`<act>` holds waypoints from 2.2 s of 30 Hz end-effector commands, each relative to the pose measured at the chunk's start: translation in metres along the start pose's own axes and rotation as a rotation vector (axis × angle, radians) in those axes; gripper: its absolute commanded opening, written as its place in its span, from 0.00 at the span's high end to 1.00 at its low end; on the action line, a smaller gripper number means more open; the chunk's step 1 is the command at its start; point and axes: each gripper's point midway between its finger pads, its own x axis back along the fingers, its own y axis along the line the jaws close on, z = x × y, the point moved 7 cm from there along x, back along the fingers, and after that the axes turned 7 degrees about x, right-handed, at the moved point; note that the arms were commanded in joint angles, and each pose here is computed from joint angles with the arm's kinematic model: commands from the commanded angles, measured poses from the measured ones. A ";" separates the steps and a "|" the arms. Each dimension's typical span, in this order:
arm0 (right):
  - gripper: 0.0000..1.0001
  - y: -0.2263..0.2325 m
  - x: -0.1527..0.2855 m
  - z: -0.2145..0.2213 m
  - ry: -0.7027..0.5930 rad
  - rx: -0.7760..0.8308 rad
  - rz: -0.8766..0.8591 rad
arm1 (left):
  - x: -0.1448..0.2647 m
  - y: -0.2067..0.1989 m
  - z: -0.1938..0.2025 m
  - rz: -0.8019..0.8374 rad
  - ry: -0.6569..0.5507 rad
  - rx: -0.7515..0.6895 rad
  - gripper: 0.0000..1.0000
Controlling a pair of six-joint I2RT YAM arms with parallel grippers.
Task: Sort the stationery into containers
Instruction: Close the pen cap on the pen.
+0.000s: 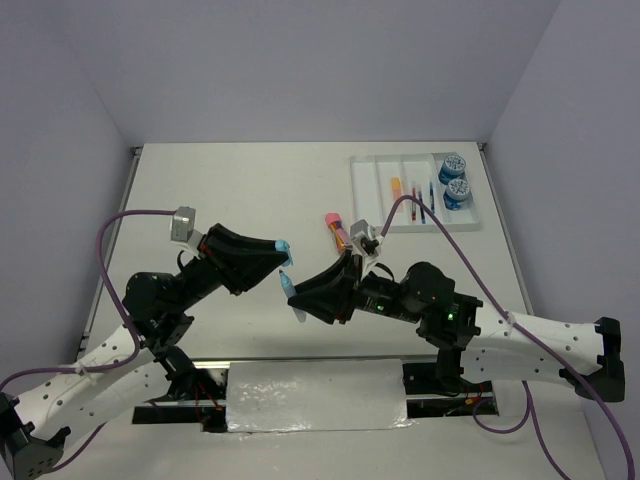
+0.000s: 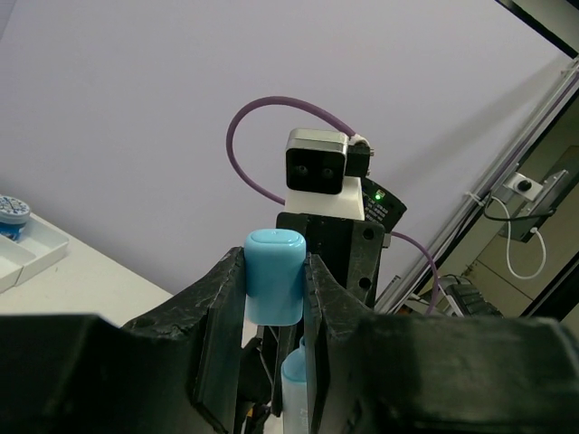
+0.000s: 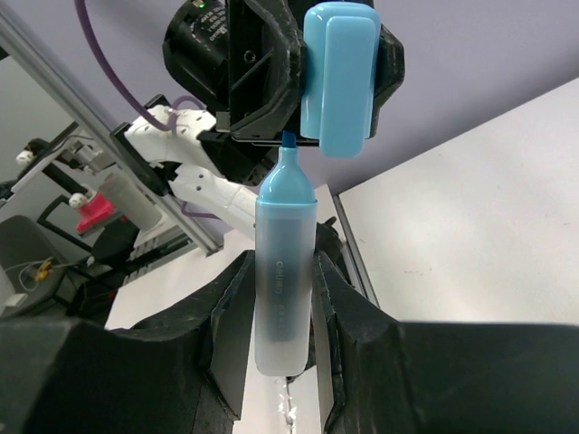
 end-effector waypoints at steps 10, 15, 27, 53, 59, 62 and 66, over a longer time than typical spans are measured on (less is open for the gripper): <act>0.92 0.002 0.003 -0.017 -0.071 0.035 0.013 | -0.006 -0.033 -0.022 0.121 -0.060 -0.060 1.00; 0.92 0.003 0.002 -0.019 -0.069 0.040 0.003 | -0.005 -0.034 -0.021 0.127 -0.053 -0.062 1.00; 0.92 0.002 0.000 -0.026 -0.088 0.044 0.007 | -0.001 -0.034 -0.019 0.131 -0.053 -0.073 1.00; 0.93 0.013 -0.021 -0.074 -0.167 0.115 -0.046 | 0.009 -0.022 -0.005 0.125 -0.032 -0.037 1.00; 0.93 0.013 -0.039 -0.089 -0.195 0.144 -0.096 | 0.009 -0.026 -0.004 0.170 -0.034 -0.006 0.95; 0.93 0.010 -0.039 -0.095 -0.223 0.188 -0.087 | 0.010 -0.029 -0.005 0.180 -0.031 -0.005 0.89; 0.94 0.009 -0.042 -0.098 -0.185 0.247 -0.091 | 0.009 -0.033 -0.007 0.162 -0.006 -0.039 0.72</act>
